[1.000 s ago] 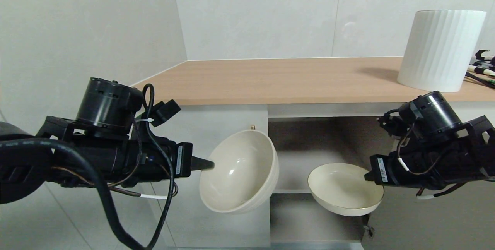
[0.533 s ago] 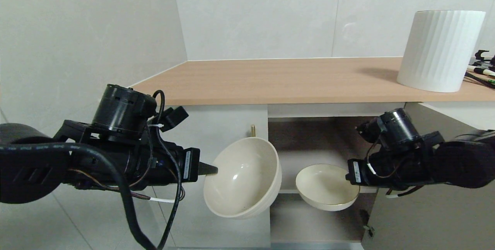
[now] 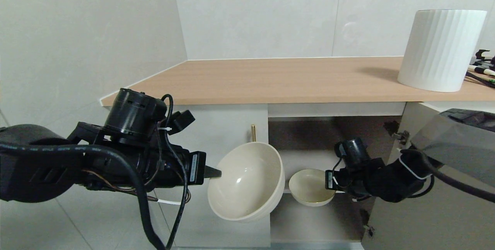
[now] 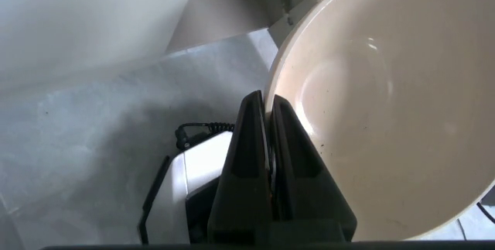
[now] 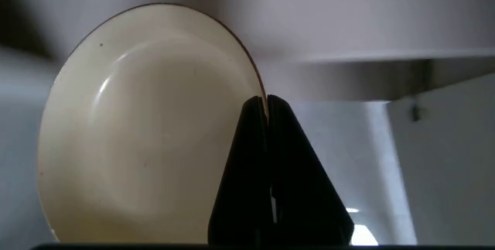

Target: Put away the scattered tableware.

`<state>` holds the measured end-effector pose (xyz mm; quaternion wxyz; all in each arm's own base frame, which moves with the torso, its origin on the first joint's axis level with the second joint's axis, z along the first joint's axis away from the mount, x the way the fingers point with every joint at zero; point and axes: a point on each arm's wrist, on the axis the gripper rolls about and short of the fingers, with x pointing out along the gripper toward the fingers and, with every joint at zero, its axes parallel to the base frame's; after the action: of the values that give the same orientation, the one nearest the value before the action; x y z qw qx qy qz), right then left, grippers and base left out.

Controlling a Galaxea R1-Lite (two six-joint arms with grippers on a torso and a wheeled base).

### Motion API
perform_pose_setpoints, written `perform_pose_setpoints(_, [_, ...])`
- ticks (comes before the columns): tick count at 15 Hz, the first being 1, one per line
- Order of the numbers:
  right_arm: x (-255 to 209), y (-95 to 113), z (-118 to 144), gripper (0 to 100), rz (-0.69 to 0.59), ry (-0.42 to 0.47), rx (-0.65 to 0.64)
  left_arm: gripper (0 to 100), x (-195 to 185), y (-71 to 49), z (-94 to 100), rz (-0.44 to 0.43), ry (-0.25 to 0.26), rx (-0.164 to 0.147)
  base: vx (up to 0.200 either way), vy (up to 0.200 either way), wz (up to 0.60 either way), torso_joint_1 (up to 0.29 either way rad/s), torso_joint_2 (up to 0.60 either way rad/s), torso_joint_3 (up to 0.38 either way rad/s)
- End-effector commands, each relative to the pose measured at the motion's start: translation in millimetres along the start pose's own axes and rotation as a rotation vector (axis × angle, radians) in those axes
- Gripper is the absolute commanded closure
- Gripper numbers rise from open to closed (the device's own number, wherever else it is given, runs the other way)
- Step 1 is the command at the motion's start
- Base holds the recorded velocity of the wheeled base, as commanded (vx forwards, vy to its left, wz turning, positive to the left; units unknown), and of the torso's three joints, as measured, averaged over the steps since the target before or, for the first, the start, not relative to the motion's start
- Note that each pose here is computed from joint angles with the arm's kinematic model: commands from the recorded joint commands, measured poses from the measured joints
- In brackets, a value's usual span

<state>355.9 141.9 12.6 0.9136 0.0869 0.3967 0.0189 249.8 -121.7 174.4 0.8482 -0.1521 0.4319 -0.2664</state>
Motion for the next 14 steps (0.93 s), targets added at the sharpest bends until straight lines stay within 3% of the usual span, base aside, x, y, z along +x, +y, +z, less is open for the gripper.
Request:
perform_pose_setpoints(1, [36.1,-13.6,-10.6,100,-0.072,0.032,0.015,100,1.4,-0.2,-0.4,0.0,0.004,0.0,0.0,0.0,0.0,0.0,0.0,0.0])
perform_pose_setpoints(14, [91.3,-31.3,13.4,100,-0.231,-0.1,0.1,100,3.8,0.4,-0.9,0.002,0.012,-0.001,0.0,0.0,0.0,0.0,0.0,0.0])
